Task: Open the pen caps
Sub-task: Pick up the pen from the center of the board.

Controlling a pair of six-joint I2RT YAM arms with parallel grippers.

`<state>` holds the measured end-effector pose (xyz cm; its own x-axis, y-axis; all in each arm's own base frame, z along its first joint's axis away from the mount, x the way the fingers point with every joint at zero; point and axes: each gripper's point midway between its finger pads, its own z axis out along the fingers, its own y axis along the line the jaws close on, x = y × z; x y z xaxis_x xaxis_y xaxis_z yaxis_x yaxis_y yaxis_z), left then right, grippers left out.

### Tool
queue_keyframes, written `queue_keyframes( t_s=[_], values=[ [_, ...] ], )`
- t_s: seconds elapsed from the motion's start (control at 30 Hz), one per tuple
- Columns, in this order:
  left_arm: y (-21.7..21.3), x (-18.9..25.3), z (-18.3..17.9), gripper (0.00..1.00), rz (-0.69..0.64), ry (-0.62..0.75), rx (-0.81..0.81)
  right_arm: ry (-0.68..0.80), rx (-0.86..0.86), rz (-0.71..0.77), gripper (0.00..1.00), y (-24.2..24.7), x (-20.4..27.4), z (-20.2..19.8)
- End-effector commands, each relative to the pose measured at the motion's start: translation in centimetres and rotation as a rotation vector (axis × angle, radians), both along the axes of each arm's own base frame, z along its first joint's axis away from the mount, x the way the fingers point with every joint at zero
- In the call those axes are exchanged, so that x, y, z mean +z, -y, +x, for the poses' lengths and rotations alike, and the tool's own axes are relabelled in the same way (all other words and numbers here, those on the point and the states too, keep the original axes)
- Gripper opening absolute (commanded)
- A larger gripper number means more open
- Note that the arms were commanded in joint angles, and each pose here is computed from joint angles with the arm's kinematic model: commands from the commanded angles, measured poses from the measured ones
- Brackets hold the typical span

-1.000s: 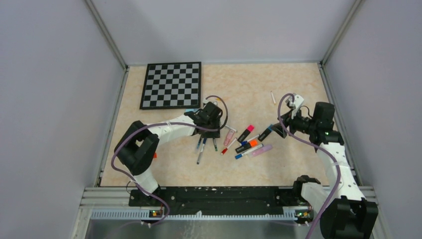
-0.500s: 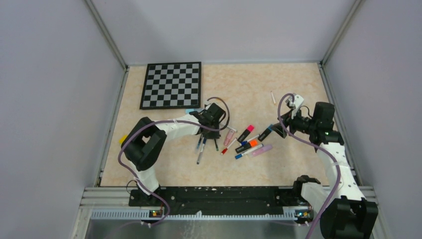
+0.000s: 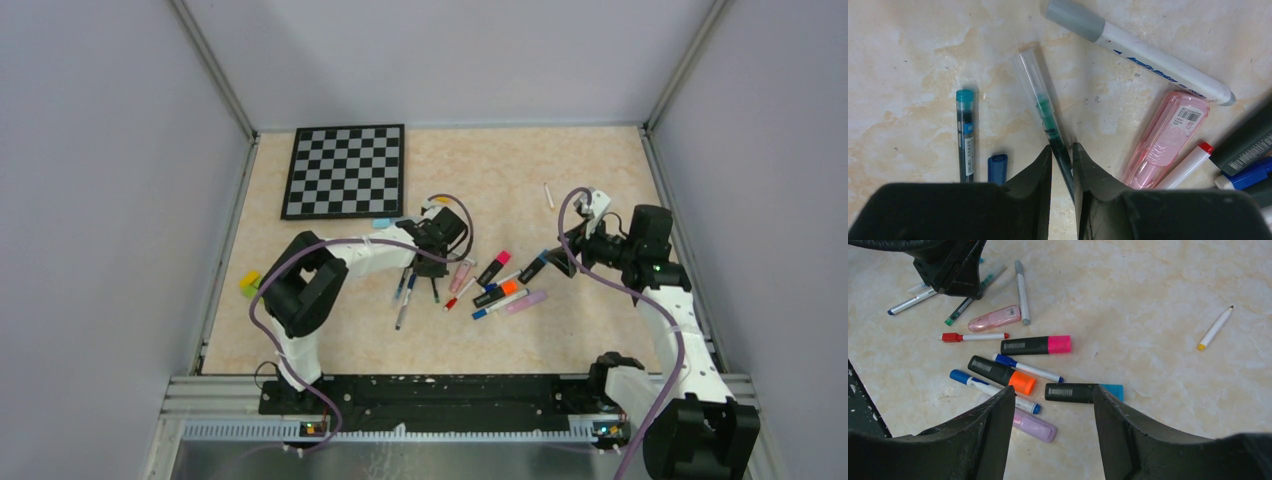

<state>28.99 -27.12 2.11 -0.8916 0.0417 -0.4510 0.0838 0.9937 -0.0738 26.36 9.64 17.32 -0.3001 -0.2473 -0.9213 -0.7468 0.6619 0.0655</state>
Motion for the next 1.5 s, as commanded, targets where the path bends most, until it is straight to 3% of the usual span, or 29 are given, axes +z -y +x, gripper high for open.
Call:
queue_keyframes(
  t_s=[0.0, 0.1, 0.3, 0.47, 0.67, 0.87, 1.2, 1.47],
  values=[
    [-1.5, -1.8, -0.6, 0.25, 0.107, -0.036, -0.01, 0.032, 0.013, 0.005, 0.58, 0.0, 0.5, 0.2],
    [-1.2, -2.2, -0.8, 0.23, 0.108, -0.05, -0.025, 0.031, 0.014, 0.006, 0.58, 0.0, 0.6, 0.2],
    [-1.2, -1.7, -0.3, 0.07, 0.115, -0.025, -0.022, 0.033, 0.022, 0.009, 0.58, -0.1, 0.7, 0.1],
    [-1.0, 0.6, 0.7, 0.01, 0.098, 0.04, -0.01, 0.032, 0.044, 0.018, 0.58, -0.4, 0.8, -0.2],
    [0.1, 4.5, 1.4, 0.0, -0.018, 0.135, -0.023, 0.014, 0.116, 0.066, 0.58, -1.5, 1.0, -1.3],
    [1.8, 9.1, 0.7, 0.0, -0.234, 0.25, -0.093, -0.021, 0.216, 0.165, 0.58, -3.1, 1.5, -2.8],
    [9.5, 19.2, -0.9, 0.0, -0.808, 0.472, -0.353, -0.19, 0.354, 0.415, 0.56, -7.0, 2.1, -4.3],
    [12.9, 22.1, -0.3, 0.0, -0.961, 0.531, -0.351, -0.29, 0.329, 0.481, 0.56, -9.3, 2.2, -4.2]
  ],
)
